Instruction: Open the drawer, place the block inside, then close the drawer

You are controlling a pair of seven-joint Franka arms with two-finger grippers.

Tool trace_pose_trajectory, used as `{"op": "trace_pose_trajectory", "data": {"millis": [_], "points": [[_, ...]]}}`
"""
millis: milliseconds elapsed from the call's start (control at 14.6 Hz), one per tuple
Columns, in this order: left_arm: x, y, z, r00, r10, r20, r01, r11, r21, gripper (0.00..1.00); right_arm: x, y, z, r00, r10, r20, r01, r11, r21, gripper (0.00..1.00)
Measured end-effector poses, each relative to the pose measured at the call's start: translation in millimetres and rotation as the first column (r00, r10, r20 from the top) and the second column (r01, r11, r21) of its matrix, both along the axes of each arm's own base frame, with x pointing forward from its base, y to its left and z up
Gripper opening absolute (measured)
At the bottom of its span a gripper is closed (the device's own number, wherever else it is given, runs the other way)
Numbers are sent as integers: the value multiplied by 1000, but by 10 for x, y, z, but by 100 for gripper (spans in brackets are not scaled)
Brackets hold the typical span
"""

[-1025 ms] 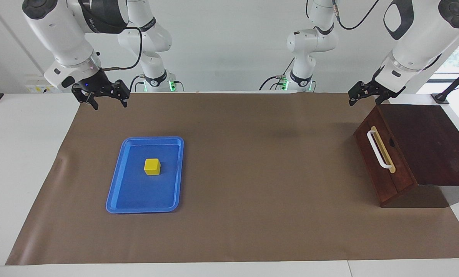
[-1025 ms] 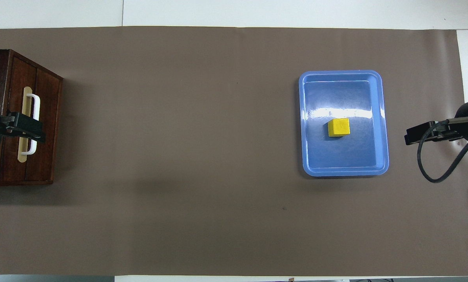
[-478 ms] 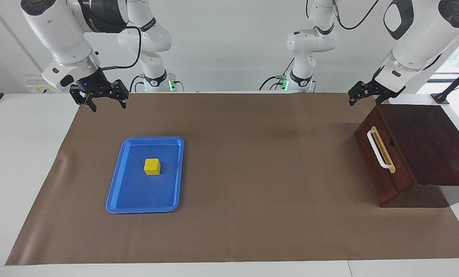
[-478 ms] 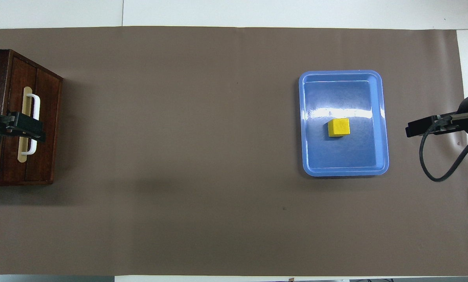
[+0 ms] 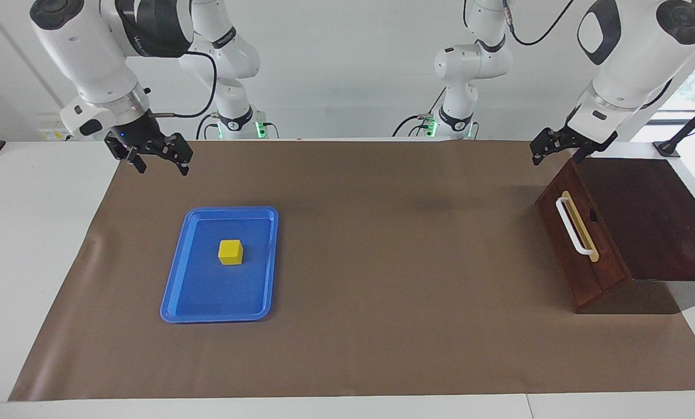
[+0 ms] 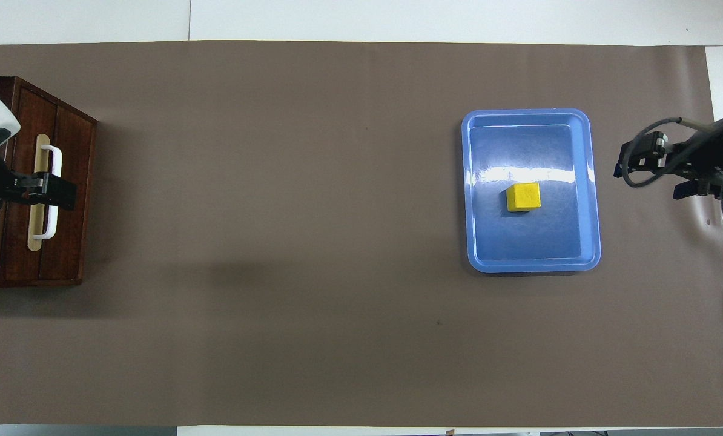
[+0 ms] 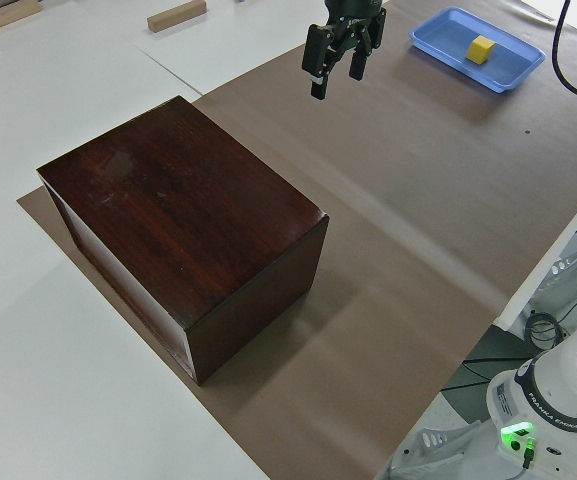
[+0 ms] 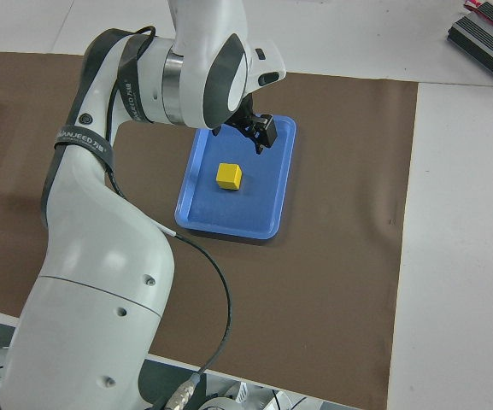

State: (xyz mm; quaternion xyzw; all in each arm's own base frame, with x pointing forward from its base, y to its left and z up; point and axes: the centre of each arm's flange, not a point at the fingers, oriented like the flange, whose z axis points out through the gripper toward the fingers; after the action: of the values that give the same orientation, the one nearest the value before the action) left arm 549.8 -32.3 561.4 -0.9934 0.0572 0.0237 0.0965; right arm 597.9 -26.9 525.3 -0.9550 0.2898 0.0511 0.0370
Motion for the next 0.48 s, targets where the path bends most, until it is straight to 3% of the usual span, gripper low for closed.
{"op": "trace_pose_trajectory", "data": {"millis": [137,273,478], "points": [[32,36,-164,999,-28,20,27,998,64,100,169,66,-195,964,-263,-32,265,964,40,100],[70,74,-346,998,-52,37,47,991,125,100,275,118,-358,858,-505,-96,513,853,92,100],[172,46,-694,997,-64,47,55,984,170,100,295,74,-702,709,-670,-221,702,702,121,100]]}}
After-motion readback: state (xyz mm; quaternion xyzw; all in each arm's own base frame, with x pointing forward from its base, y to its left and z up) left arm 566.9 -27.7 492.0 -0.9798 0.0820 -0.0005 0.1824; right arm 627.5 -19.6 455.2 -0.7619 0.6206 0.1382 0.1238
